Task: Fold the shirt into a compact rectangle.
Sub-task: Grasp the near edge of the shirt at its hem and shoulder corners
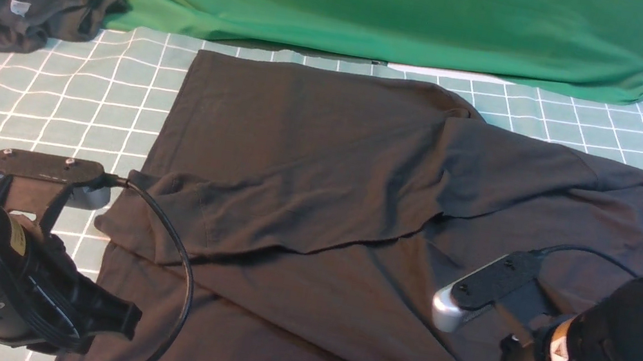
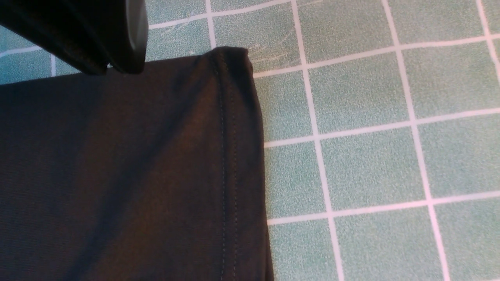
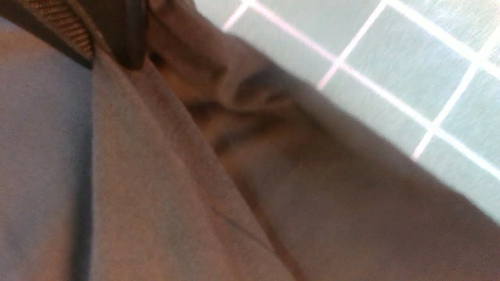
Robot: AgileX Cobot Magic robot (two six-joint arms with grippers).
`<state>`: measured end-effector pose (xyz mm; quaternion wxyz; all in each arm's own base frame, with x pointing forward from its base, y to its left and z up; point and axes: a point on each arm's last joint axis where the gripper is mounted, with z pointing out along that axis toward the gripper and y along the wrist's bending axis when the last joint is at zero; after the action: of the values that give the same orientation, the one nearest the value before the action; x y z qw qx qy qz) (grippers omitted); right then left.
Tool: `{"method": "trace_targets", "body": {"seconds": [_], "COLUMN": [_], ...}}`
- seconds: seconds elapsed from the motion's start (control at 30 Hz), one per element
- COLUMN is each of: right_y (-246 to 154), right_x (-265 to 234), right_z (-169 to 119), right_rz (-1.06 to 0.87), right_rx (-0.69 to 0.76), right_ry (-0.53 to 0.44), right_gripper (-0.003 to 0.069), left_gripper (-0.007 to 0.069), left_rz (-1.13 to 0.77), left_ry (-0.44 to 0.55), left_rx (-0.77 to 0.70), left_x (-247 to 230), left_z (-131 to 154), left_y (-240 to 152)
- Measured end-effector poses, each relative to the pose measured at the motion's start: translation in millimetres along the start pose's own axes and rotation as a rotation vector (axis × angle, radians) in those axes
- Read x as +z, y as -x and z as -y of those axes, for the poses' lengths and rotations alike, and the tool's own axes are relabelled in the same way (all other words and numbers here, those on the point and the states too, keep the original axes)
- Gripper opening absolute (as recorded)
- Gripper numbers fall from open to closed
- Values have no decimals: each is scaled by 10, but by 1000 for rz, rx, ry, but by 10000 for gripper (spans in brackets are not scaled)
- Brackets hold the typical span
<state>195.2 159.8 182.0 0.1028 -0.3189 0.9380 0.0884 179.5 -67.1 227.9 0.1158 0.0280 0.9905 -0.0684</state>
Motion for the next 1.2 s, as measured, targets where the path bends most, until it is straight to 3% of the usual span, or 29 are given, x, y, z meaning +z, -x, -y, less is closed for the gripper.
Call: {"method": "trace_targets", "body": {"seconds": [0.4,0.6,0.67,0.73,0.8,0.97,1.1,1.2], "right_y": [-113,-107,-114,-134,-141,-126,-60,-17], "right_x": [-207,-207,-209,-216,-249,-321,-372,-487], "right_z": [-30,-32,-31,-19,18,245,511,898], "right_rz": [-37,-31,-37,-65,-102,-112,-24,93], "right_rx": [54,55,51,32,17,-6,95,301], "right_ry": [9,9,7,-7,-51,-251,-279,-279], "right_gripper": [55,306,426,465,455,332,323,325], "left_gripper": [11,11,11,11,11,11,11,11], "left_rz": [1,1,1,-1,-7,-23,-26,-29], "left_ry": [0,0,0,1,3,6,-7,-14], "left_rx": [0,0,0,1,1,1,-3,0], "left_x": [-2,-2,-2,-2,-2,-3,-3,-3], "left_z": [0,0,0,-1,-3,-6,6,12], "left_y": [-1,-1,-1,-2,-8,-22,-25,-28]}}
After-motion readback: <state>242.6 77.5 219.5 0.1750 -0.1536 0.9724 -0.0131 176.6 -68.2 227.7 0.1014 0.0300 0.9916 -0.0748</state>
